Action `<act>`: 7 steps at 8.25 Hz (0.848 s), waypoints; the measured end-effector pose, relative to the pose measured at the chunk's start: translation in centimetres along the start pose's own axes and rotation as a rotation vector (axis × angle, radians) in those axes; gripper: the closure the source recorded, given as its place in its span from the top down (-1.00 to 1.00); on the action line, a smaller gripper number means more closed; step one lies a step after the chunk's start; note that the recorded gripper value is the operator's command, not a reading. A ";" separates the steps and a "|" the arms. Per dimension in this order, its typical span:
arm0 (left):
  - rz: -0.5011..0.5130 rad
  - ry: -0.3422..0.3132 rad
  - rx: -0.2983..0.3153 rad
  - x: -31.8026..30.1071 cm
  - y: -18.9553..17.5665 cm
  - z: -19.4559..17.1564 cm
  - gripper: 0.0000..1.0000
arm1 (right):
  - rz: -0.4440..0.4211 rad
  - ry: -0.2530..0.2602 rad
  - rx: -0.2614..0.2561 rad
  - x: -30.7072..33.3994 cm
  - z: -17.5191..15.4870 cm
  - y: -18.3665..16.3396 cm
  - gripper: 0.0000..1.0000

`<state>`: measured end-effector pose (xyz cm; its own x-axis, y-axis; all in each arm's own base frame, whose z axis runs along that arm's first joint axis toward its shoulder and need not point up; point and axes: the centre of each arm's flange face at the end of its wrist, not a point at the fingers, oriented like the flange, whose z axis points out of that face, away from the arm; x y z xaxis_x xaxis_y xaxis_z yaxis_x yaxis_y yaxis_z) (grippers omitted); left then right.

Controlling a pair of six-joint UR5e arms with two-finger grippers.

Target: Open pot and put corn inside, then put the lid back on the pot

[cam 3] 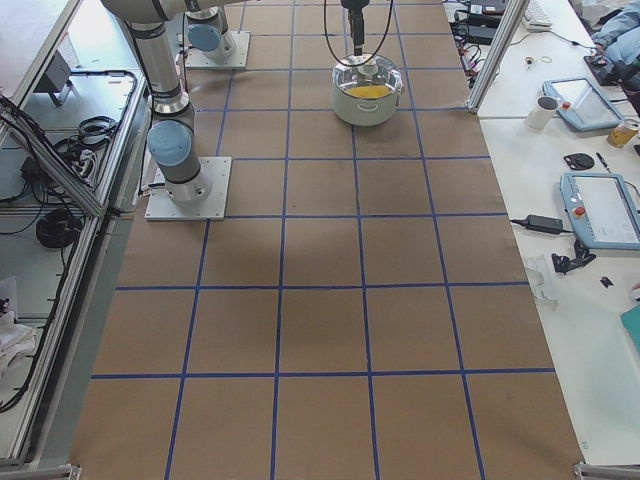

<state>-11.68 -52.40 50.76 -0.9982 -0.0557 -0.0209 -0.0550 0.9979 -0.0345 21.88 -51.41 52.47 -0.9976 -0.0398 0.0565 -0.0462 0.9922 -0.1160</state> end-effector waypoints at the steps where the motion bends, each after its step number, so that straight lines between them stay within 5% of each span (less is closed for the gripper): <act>1: -0.001 0.000 0.000 0.0 0.0 0.0 1.00 | -0.030 0.014 -0.019 1.1 -1.3 1.5 1.00; 7: -0.004 0.000 0.000 0.0 -0.2 0.2 1.00 | -0.027 -0.016 -0.049 7.0 -1.5 1.4 1.00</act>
<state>-11.68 -52.58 50.57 -0.9980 -0.0595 -0.0209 -0.0588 0.9977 -0.0345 14.96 -50.14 54.22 -0.9967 -0.0681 0.0432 -0.0708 0.9953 -0.0662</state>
